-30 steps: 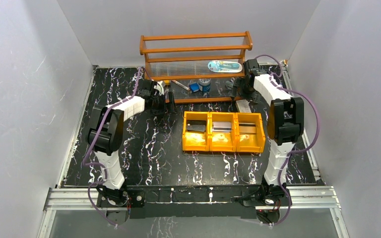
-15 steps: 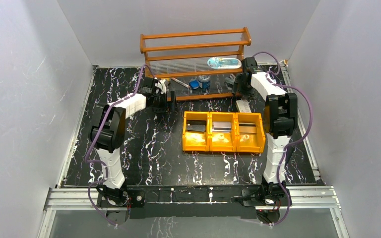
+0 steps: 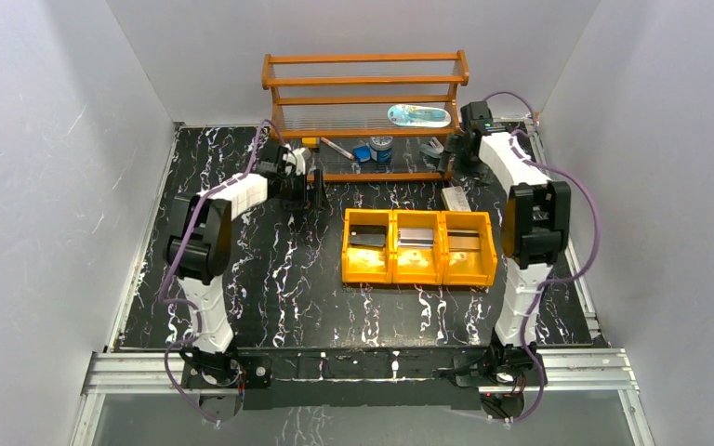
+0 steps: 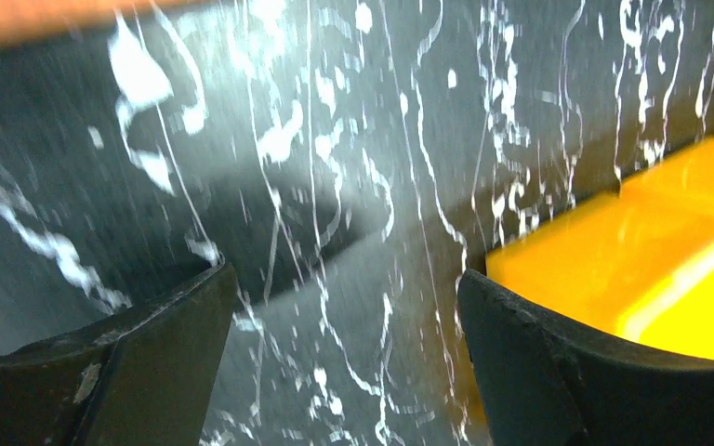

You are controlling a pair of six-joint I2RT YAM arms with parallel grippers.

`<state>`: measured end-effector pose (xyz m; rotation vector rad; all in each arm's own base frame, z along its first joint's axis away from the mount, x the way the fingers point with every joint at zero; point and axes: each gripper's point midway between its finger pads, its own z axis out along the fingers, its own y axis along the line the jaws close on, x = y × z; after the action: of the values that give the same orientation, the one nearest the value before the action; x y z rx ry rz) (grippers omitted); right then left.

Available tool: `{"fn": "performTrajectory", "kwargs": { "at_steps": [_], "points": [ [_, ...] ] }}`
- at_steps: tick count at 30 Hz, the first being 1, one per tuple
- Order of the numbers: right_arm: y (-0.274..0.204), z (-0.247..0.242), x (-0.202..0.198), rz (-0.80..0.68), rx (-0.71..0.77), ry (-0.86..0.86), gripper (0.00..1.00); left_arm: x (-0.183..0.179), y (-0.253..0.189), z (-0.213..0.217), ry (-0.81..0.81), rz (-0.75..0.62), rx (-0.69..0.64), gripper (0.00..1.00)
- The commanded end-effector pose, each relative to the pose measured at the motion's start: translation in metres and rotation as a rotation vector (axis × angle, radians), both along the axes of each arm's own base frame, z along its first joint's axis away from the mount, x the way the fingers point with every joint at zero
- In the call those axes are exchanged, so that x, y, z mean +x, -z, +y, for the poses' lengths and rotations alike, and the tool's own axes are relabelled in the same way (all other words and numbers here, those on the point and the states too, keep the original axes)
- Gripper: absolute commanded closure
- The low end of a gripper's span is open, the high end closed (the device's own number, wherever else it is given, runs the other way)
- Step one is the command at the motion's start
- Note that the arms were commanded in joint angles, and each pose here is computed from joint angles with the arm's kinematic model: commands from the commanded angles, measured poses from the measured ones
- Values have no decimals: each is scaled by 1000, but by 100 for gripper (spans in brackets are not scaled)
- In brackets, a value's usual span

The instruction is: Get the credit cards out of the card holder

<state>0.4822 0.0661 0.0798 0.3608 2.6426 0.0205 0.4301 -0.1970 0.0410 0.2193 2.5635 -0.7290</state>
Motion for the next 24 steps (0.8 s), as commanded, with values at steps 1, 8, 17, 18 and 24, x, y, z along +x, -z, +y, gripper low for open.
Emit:
{"fn": "performTrajectory", "kwargs": {
  "at_steps": [1, 8, 17, 18, 24],
  "points": [
    [-62, -34, -33, -90, -19, 118, 2, -45, -25, -3, 27, 19, -84, 11],
    [-62, -64, -104, -65, 16, 243, 2, -77, -58, 1, -6, -35, -136, 9],
    [-26, -28, -164, 30, 205, 162, 3, -120, -88, 14, -53, -92, -168, 7],
    [-22, -26, -168, 45, 215, 159, 3, -126, -89, 15, -54, -91, -172, 7],
    [-21, 1, -174, 33, 362, 96, 8, -150, -99, 22, -65, -111, -181, 6]
  ]
}}
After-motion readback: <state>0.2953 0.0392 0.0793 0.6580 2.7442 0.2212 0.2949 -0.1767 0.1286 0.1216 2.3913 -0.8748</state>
